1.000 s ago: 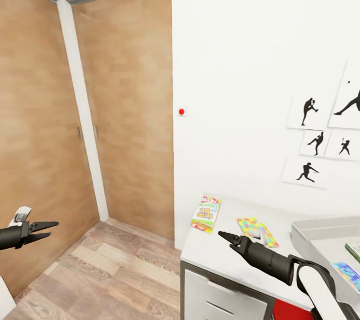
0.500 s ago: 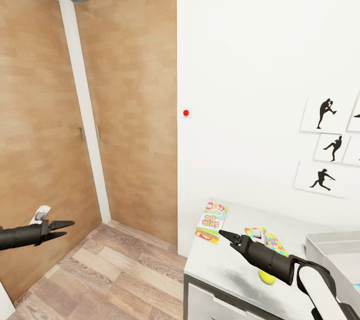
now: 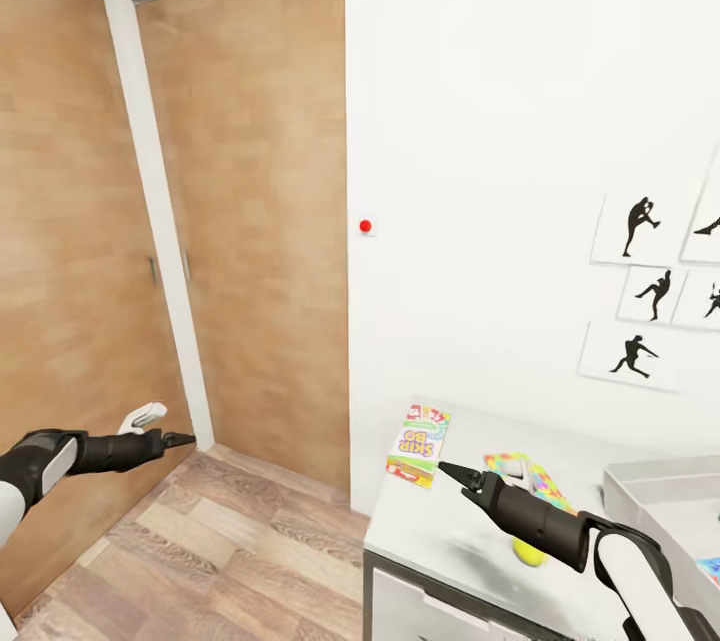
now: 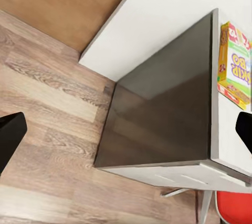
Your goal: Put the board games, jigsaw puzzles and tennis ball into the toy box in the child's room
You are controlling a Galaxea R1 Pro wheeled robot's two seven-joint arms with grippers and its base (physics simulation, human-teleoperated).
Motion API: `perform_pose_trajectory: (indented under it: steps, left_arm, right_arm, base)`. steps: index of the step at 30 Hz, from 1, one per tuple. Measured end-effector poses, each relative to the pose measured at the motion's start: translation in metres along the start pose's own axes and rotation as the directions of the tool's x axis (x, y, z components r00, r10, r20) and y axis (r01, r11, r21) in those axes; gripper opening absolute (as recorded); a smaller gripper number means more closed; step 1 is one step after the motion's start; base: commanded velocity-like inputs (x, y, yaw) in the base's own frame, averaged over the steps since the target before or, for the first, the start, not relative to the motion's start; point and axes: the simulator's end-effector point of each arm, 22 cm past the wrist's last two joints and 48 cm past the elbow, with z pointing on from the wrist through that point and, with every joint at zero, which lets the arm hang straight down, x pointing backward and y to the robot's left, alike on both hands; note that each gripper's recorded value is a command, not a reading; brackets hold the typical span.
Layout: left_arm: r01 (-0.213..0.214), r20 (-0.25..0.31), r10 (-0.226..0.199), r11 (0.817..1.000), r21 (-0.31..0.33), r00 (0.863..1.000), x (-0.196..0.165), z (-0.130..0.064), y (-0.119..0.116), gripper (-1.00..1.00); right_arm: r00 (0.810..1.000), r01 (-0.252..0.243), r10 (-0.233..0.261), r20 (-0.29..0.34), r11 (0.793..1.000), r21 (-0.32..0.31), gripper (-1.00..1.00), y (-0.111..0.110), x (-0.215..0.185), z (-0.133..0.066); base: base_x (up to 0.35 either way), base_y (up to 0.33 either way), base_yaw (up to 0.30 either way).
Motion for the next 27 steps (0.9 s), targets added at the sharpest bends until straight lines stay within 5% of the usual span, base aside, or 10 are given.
perform_pose_trajectory:
  steps: [14, 27]
  left_arm:
    - [0.005, 0.017, -0.005, 0.999, 0.035, 1.0, -0.006, -0.02, 0.006, 1.0]
    - [0.005, 0.017, -0.006, 0.999, 0.038, 1.0, -0.006, -0.021, 0.006, 1.0]
  right_arm:
    - [1.0, -0.002, 0.002, 0.003, 1.0, 0.002, 1.0, -0.001, -0.001, -0.001]
    - [0.998, 0.009, -0.009, 0.06, 1.0, -0.001, 1.0, 0.0, -0.012, 0.0]
  base:
    - [0.217, 0.202, -0.268]
    - [0.251, 0.129, -0.1]
